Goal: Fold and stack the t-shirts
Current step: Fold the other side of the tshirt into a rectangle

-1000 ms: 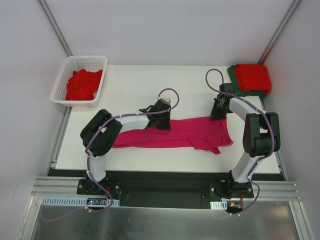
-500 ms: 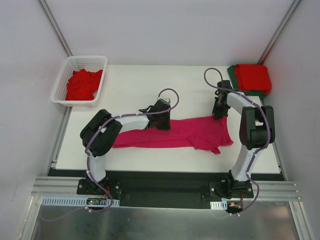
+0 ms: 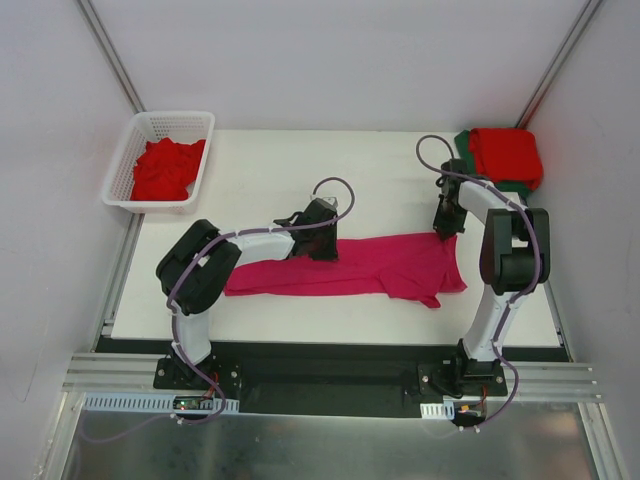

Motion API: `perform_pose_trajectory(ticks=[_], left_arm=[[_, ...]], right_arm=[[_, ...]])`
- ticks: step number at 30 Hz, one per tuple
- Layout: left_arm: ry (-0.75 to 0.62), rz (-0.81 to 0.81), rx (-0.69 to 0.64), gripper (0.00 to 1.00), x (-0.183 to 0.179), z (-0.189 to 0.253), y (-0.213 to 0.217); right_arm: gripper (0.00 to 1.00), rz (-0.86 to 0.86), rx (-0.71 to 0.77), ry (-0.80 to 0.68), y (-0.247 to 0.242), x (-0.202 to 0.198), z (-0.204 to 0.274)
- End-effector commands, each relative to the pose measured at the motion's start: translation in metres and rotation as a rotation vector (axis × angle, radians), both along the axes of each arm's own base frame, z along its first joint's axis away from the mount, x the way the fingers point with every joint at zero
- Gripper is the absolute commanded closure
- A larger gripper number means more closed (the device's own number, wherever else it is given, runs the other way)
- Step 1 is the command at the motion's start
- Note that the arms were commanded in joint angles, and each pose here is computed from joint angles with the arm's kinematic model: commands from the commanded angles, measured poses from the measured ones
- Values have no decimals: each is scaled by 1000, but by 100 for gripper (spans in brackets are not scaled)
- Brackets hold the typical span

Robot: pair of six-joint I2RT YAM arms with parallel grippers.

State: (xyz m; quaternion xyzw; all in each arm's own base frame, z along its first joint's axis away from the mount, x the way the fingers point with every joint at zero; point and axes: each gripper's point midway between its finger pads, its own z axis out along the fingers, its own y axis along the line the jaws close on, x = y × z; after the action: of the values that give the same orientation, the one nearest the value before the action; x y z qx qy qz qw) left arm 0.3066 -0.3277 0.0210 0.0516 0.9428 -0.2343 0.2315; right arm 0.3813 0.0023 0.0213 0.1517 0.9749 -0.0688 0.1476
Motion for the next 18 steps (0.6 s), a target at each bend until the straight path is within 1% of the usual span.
perform_pose_trajectory(ticks=[1, 9, 13, 16, 18], left_arm=[[1, 24, 57, 100, -2, -1, 21], [2, 29, 60, 100, -1, -2, 23], [0, 31, 59, 100, -1, -1, 23], [6, 33, 65, 100, -3, -5, 25], [9, 35, 67, 100, -3, -6, 26]], right_arm=[[99, -70, -80, 22, -31, -5, 7], [98, -118, -145, 40, -47, -13, 10], [99, -143, -200, 43, -57, -16, 15], [98, -162, -223, 17, -61, -14, 22], [98, -162, -209, -33, -59, -10, 30]])
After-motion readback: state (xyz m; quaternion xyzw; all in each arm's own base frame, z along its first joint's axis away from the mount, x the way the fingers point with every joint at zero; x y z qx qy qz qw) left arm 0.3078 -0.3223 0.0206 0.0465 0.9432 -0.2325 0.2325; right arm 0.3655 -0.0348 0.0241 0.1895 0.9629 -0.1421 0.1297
